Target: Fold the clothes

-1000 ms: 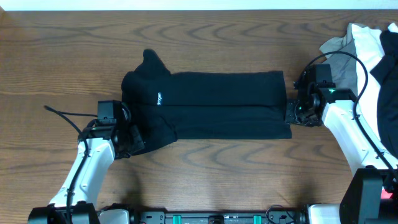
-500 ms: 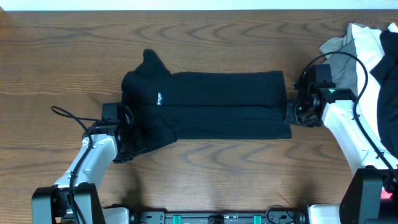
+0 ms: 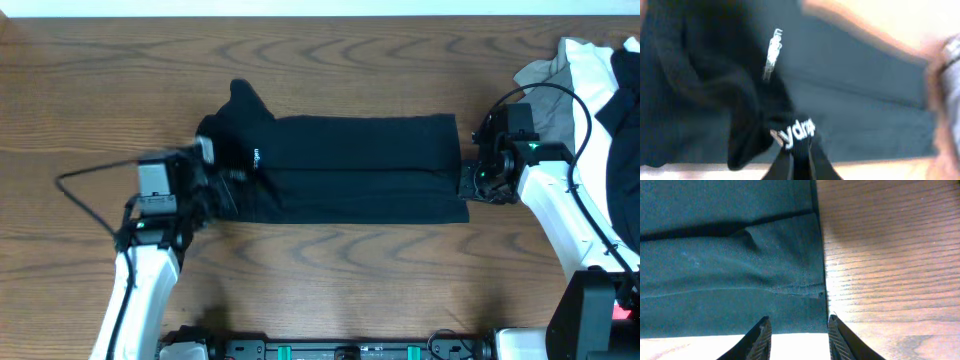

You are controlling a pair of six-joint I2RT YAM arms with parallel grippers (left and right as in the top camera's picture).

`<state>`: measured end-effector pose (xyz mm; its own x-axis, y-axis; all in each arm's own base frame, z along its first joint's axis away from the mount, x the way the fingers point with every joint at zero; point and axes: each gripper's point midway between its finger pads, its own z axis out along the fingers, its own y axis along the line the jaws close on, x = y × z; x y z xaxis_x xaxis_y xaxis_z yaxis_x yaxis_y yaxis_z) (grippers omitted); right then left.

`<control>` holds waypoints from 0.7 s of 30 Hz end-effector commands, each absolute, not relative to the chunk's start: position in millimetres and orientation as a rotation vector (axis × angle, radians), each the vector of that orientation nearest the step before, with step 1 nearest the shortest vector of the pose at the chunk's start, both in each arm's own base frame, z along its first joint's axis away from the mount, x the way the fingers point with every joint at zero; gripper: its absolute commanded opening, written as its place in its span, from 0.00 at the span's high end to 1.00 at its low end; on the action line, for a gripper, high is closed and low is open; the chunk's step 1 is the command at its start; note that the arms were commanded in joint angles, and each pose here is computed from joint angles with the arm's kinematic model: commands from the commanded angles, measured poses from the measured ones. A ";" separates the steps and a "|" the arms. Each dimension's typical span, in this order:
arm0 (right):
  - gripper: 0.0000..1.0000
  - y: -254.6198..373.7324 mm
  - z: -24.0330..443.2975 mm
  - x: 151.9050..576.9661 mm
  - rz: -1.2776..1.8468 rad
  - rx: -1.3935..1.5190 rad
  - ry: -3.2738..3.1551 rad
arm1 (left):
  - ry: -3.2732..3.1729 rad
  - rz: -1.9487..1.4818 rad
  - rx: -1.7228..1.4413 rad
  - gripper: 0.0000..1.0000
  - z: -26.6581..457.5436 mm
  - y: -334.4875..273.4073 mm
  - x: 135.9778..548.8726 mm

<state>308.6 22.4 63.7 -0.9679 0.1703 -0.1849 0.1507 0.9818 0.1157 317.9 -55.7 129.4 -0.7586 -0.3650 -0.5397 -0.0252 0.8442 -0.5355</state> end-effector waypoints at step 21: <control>0.65 25.0 64.6 310.1 0.150 0.206 2.933 | 2.628 -0.321 -0.433 0.29 62.1 -13.0 298.4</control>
